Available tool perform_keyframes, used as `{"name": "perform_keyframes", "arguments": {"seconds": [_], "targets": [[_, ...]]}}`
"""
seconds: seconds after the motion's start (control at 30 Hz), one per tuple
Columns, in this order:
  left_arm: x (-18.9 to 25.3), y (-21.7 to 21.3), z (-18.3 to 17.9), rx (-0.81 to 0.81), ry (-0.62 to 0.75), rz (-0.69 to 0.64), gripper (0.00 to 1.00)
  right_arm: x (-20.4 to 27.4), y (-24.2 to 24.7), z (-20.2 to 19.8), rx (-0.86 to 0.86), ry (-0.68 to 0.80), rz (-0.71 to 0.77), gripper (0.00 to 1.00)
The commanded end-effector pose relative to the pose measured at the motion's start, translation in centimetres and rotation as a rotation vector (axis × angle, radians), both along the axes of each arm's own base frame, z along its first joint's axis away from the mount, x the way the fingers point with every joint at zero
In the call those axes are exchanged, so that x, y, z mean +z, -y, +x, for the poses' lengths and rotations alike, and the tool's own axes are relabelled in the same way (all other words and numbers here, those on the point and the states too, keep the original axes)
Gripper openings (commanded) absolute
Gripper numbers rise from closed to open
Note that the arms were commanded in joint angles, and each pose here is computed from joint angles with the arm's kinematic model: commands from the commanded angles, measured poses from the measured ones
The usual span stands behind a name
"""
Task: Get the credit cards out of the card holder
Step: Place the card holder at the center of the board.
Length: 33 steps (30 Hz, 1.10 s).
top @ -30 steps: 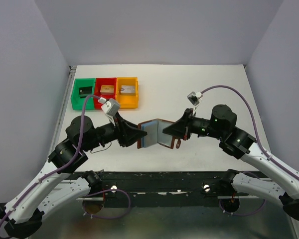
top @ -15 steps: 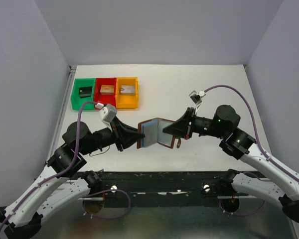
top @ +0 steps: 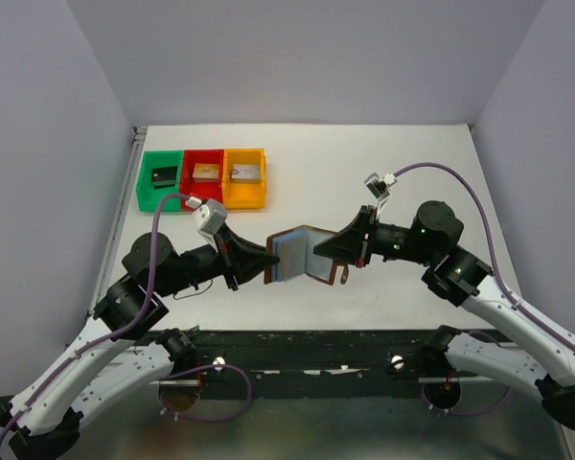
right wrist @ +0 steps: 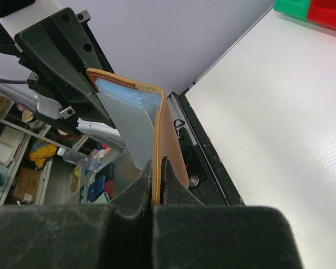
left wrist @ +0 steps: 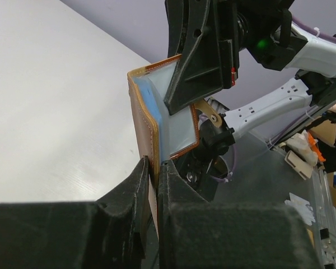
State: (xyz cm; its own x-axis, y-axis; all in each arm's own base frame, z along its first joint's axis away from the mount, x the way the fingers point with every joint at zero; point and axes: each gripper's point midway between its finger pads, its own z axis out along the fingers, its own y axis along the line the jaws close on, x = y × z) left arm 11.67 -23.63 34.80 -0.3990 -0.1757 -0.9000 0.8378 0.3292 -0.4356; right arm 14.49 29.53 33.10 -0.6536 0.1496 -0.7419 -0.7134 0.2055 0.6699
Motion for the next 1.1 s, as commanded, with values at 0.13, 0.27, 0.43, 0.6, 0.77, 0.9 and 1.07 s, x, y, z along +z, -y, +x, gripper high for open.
{"name": "perform_keyframes", "arguments": {"seconds": [0.13,0.27,0.43,0.6,0.77,0.9,1.07], "targets": [[-0.2,0.5,0.4,-0.011,0.006,0.012,0.0,-0.2,0.3,-0.1,0.0,0.015,-0.029,0.0],[-0.2,0.3,0.9,0.023,-0.008,0.032,0.0,-0.9,0.8,0.5,-0.046,0.011,-0.066,0.12],[-0.5,-0.2,1.4,0.059,-0.021,0.068,0.0,-0.9,1.1,0.8,-0.074,0.015,-0.078,0.48],[-0.3,-0.3,1.4,0.067,-0.02,0.061,0.0,-0.5,1.0,0.5,-0.059,0.01,-0.054,0.6],[-0.1,-0.5,1.4,0.075,-0.024,0.053,0.0,0.0,0.7,0.2,-0.036,0.009,-0.034,0.67],[0.1,-0.6,1.4,0.084,-0.026,0.044,0.0,0.1,0.7,0.2,-0.031,0.012,-0.032,0.73],[0.2,-0.7,1.4,0.092,-0.028,0.038,0.0,0.4,0.5,0.0,-0.018,0.013,-0.025,0.92]]}}
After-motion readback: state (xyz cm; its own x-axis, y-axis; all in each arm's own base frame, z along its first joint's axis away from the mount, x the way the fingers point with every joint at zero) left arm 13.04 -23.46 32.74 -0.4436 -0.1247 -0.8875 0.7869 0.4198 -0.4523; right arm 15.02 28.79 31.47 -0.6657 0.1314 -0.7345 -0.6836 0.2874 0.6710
